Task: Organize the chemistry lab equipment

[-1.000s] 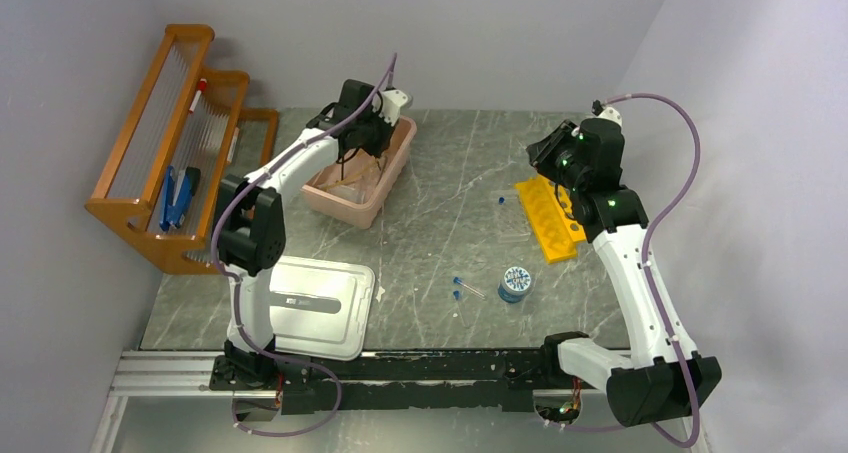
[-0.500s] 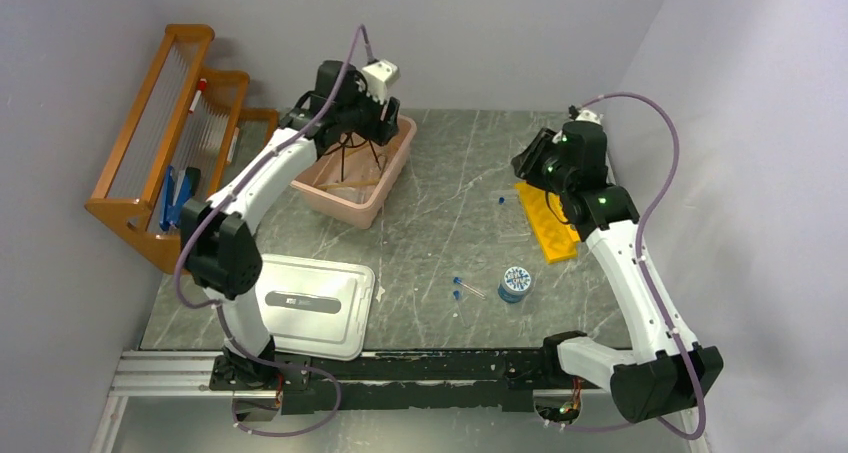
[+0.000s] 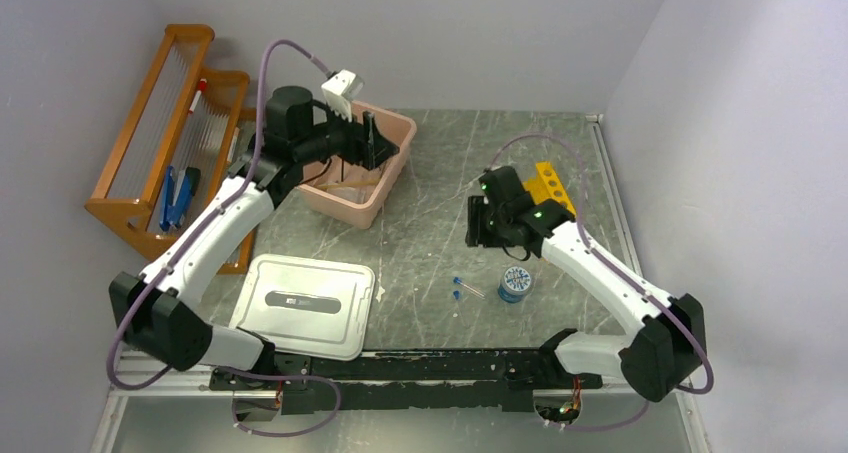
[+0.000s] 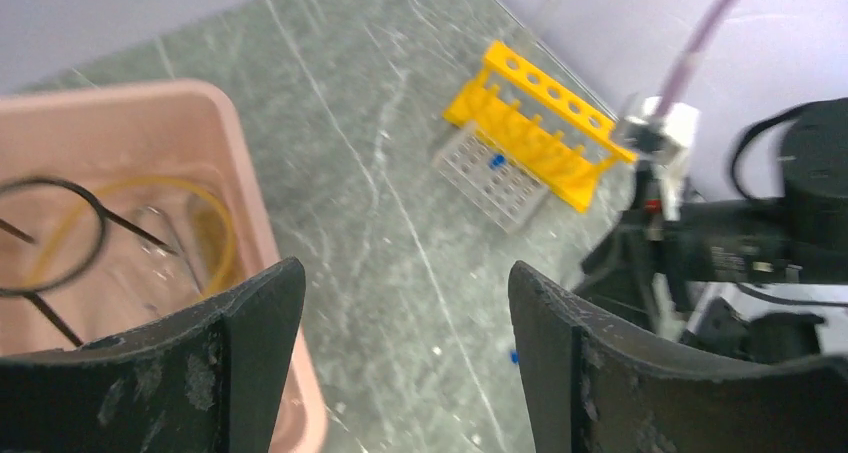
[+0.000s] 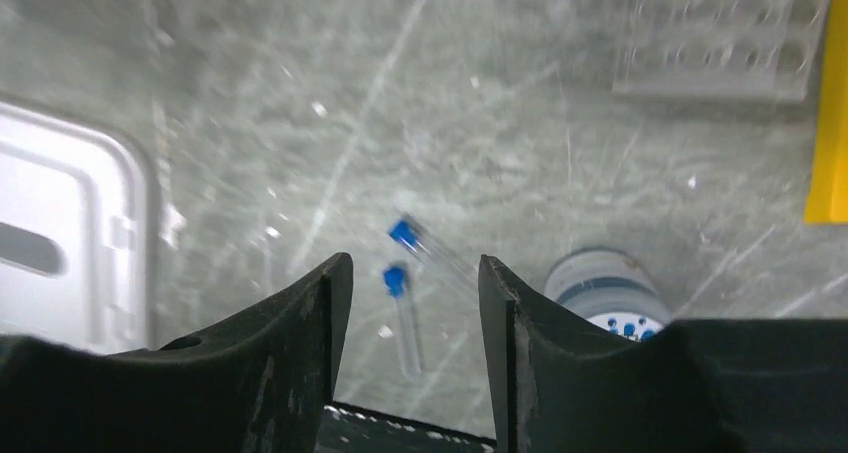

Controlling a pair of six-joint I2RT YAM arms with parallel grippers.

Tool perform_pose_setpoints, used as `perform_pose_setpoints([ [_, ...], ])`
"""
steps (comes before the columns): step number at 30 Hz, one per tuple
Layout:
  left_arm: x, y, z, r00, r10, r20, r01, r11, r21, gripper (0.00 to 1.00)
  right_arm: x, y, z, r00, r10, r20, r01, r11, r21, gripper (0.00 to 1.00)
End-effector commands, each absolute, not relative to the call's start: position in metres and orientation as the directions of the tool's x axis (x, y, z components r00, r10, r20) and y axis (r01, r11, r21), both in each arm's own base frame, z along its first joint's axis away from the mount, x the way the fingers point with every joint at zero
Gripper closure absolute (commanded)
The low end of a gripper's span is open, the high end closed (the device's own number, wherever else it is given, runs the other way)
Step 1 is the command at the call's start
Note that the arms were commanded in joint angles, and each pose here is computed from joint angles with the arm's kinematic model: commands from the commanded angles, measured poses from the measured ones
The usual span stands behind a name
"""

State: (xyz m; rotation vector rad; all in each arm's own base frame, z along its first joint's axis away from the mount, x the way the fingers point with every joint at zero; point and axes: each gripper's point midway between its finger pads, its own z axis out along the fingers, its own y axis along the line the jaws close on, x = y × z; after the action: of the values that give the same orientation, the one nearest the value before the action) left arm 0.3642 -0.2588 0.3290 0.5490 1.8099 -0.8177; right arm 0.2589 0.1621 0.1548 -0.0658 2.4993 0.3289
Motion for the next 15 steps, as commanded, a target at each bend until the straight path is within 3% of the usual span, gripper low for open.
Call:
perform_pose_setpoints([
  [1, 0.32, -0.274, 0.328, -0.448, -0.085, -0.89, 0.724, 0.55, -0.417, 0.23, 0.233, 0.159, 0.119, -0.858, -0.049, -0.512, -0.123, 0.986, 0.112, 0.49],
  [8, 0.265, -0.311, 0.274, -0.529, 0.033, -0.848, 0.724, 0.539, -0.431, 0.3, 0.21, 0.173, 0.069, -0.896, -0.177, -0.408, -0.197, 0.98, 0.009, 0.52],
  [15, 0.254, -0.32, 0.251, -0.549, 0.06, -0.834, 0.689, 0.597, -0.411, 0.33, 0.199, 0.17, 0.04, -0.919, -0.256, -0.301, -0.246, 0.967, -0.071, 0.49],
])
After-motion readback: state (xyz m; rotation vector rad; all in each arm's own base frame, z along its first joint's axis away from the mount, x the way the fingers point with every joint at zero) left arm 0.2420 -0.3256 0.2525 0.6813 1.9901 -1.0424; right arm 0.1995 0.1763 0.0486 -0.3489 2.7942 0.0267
